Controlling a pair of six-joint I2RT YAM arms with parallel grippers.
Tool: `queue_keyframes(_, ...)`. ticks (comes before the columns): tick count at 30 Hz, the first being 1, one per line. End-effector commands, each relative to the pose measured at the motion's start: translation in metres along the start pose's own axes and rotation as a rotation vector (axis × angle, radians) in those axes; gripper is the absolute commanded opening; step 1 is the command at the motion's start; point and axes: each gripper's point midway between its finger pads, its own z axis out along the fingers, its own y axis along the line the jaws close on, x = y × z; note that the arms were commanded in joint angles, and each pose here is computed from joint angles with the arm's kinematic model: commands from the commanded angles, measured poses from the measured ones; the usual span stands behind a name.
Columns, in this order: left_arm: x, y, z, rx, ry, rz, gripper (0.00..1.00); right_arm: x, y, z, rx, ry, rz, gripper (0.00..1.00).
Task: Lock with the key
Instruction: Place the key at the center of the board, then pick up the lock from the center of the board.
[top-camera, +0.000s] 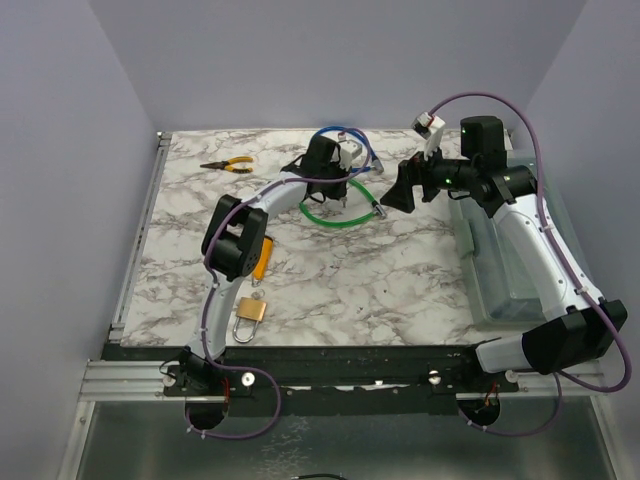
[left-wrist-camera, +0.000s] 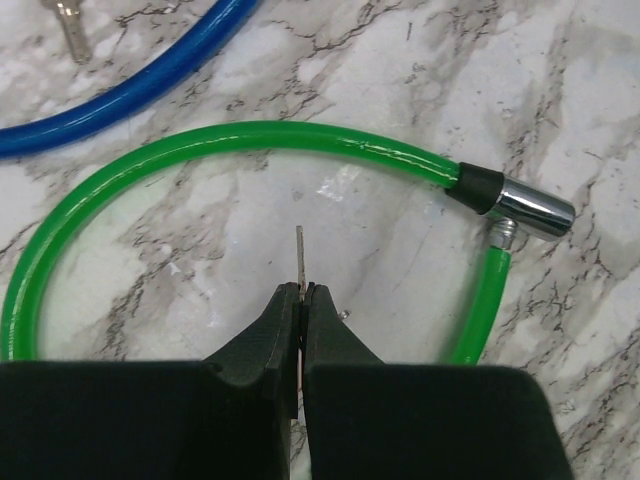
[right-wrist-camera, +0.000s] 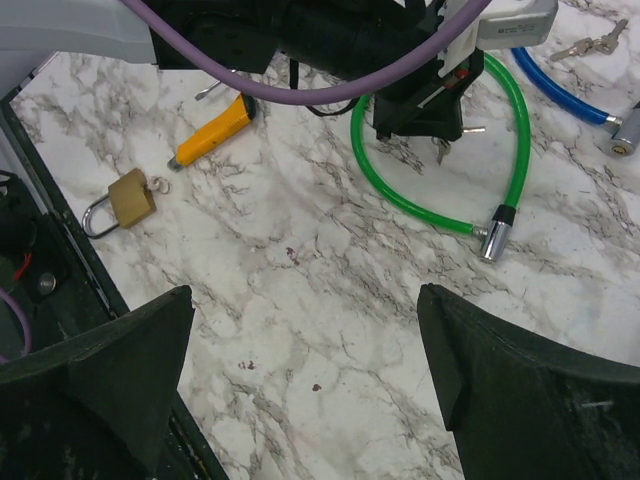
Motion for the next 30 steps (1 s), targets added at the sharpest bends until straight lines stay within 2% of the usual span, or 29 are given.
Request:
queue_keyframes(1, 0.001, 0.026, 0.001, -0.092, 0.01, 0.032, 0.0, 0.006, -0.002, 0.002, -0.002, 0.017, 0.001, 1.0)
queue_keyframes(5, 0.009, 0.032, 0.002, -0.091, 0.029, 0.022, 0.03, 0.006, -0.001, 0.003, -0.014, 0.019, 0.001, 1.0)
queue_keyframes(8, 0.008, 0.032, -0.002, -0.074, 0.033, 0.009, 0.18, 0.005, -0.002, 0.004, -0.016, 0.017, 0.002, 1.0)
queue_keyframes(15, -0.024, 0.015, -0.038, -0.011, -0.008, 0.013, 0.38, -0.009, -0.003, 0.005, -0.019, -0.007, -0.016, 1.0)
queue_keyframes(18, -0.038, 0.01, -0.074, 0.023, -0.025, -0.017, 0.49, -0.013, -0.003, 0.005, -0.02, -0.015, -0.028, 1.0)
queue_keyframes(21, -0.034, 0.009, -0.113, 0.049, -0.016, -0.04, 0.63, -0.01, -0.005, 0.005, -0.014, -0.014, -0.036, 1.0)
queue_keyframes(27, 0.018, 0.015, -0.192, 0.063, 0.075, -0.063, 0.83, 0.007, -0.005, 0.006, -0.007, 0.009, -0.035, 1.0)
queue_keyframes(30, 0.049, 0.018, -0.232, 0.01, 0.141, -0.12, 0.85, 0.012, -0.004, 0.005, -0.007, 0.017, -0.035, 1.0)
